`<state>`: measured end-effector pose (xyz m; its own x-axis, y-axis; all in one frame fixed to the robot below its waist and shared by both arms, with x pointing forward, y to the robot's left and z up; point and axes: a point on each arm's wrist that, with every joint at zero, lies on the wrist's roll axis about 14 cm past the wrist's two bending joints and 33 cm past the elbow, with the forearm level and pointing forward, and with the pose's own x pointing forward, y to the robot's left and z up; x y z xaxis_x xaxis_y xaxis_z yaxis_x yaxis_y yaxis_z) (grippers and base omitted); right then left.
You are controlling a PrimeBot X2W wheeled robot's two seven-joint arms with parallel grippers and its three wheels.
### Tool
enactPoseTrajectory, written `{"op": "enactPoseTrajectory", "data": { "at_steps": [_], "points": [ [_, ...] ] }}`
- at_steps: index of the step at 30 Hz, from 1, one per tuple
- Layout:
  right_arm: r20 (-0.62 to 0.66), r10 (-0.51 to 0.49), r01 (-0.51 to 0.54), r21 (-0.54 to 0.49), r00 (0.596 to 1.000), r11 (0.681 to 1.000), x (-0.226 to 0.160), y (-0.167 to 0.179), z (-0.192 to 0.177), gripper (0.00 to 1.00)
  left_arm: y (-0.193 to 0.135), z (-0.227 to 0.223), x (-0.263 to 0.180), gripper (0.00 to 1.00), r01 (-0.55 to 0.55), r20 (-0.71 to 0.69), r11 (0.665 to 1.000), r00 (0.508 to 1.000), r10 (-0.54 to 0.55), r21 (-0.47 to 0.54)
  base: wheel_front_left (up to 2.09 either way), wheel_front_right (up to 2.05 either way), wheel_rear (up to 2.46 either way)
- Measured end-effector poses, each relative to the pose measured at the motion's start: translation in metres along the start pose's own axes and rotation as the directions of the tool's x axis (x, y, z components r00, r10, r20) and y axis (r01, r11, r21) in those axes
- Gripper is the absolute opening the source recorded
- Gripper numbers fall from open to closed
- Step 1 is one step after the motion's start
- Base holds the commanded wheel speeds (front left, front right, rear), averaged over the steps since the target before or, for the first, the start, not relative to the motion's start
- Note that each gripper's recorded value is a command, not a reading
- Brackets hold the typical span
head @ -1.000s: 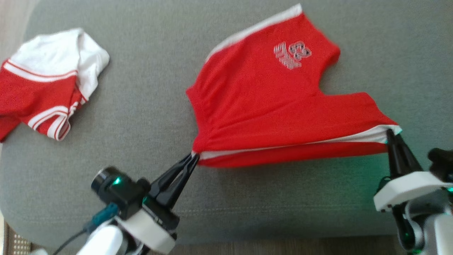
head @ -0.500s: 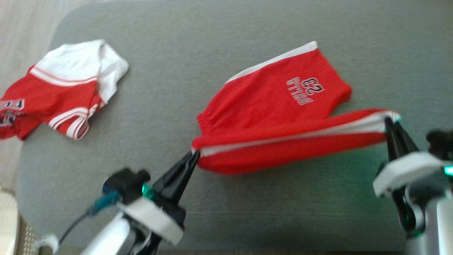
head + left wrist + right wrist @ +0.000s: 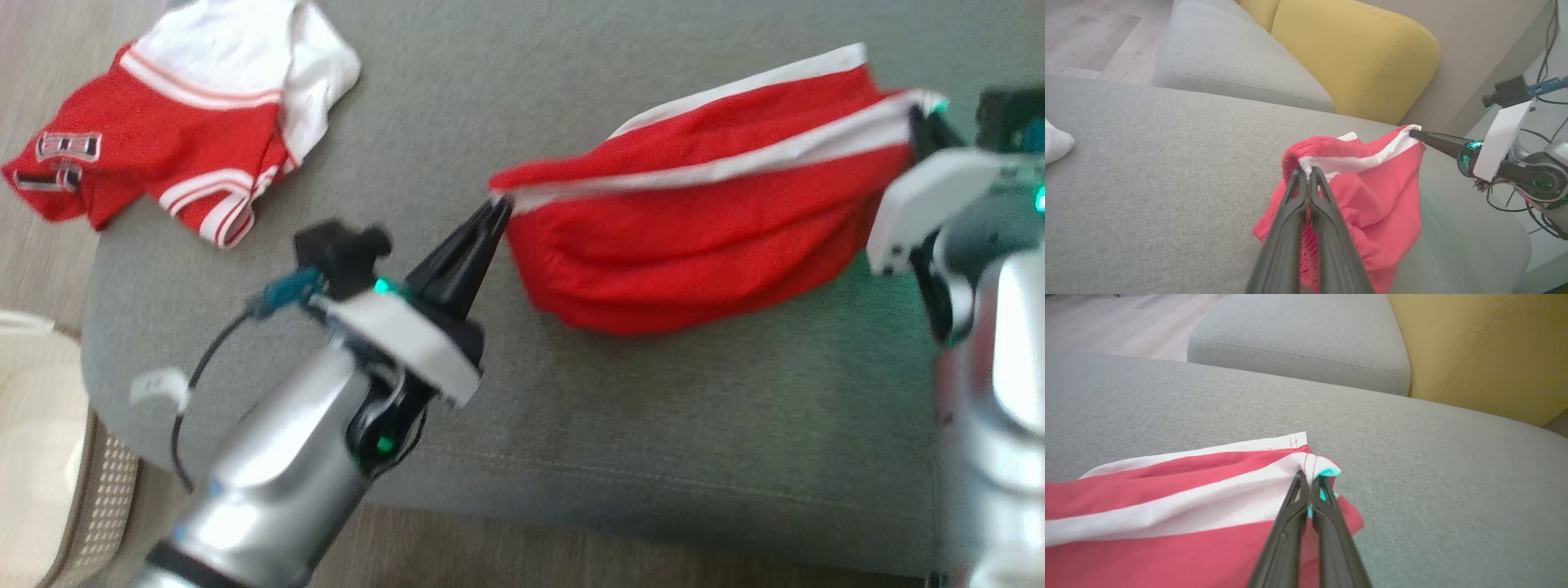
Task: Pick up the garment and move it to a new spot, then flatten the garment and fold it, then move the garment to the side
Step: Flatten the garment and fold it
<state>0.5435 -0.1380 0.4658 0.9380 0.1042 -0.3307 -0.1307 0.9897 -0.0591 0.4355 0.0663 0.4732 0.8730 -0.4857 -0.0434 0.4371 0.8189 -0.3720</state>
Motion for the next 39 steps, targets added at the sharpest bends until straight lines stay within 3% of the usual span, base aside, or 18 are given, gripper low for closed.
{"op": "enactPoseTrajectory", "data": {
  "at_steps": [9, 18, 19, 20, 21, 22, 23, 24, 31, 39],
  "points": [
    [-0.100, 0.012, -0.018, -0.060, 0.995, 0.998, 0.064, 0.014, -0.016, 0.00, 0.041, -0.007, 0.025, 0.00, -0.084, -0.042, 0.996, 0.996, 0.084, -0.006, 0.00, 0.00, 0.00],
    [-0.198, -0.011, -0.005, -0.079, 0.980, 0.997, 0.073, 0.011, -0.051, 0.02, 0.046, -0.024, 0.023, 0.00, -0.094, -0.092, 0.996, 0.991, 0.093, -0.004, 0.00, 0.00, 0.00],
    [-0.193, -0.012, -0.004, -0.078, 0.981, 0.997, 0.073, 0.010, -0.050, 0.37, 0.045, -0.023, 0.023, 0.00, -0.091, -0.092, 0.996, 0.992, 0.091, -0.004, 0.00, 0.00, 0.00],
    [-0.183, -0.010, -0.004, -0.080, 0.983, 0.997, 0.072, 0.010, -0.049, 1.00, 0.044, -0.023, 0.024, 0.00, -0.088, -0.090, 0.996, 0.992, 0.087, -0.004, 0.00, 0.00, 0.00],
    [-0.164, -0.011, -0.002, -0.080, 0.986, 0.997, 0.071, 0.009, -0.046, 1.00, 0.043, -0.022, 0.024, 0.12, -0.084, -0.087, 0.996, 0.993, 0.084, 0.000, 0.00, 0.00, 0.00],
    [-0.143, -0.011, 0.000, -0.079, 0.990, 0.997, 0.070, 0.008, -0.042, 1.00, 0.042, -0.020, 0.025, 0.39, -0.081, -0.084, 0.997, 0.993, 0.081, 0.005, 0.00, 0.00, 0.00],
    [-0.124, -0.012, 0.002, -0.076, 0.992, 0.997, 0.068, 0.007, -0.038, 1.00, 0.041, -0.018, 0.025, 0.81, -0.078, -0.078, 0.997, 0.994, 0.079, 0.013, 0.00, 0.00, 0.00],
    [-0.100, -0.014, 0.007, -0.070, 0.995, 0.997, 0.066, 0.006, -0.032, 1.00, 0.041, -0.015, 0.025, 1.00, -0.077, -0.071, 0.997, 0.994, 0.078, 0.026, 0.00, 0.00, 0.00],
    [-0.025, 0.004, -0.006, -0.064, 1.000, 0.998, 0.033, 0.005, -0.031, 1.00, 0.047, 0.009, 0.013, 1.00, -0.125, 0.016, 0.991, 0.992, 0.125, 0.055, 0.00, 0.00, 0.00],
    [-0.038, 0.052, -0.047, 0.133, 0.998, 0.990, -0.028, 0.011, -0.060, 1.00, 0.048, 0.034, -0.042, 1.00, -0.297, 0.174, 0.951, 0.944, 0.279, 0.088, 0.00, 0.00, 0.00]
  ]
}}
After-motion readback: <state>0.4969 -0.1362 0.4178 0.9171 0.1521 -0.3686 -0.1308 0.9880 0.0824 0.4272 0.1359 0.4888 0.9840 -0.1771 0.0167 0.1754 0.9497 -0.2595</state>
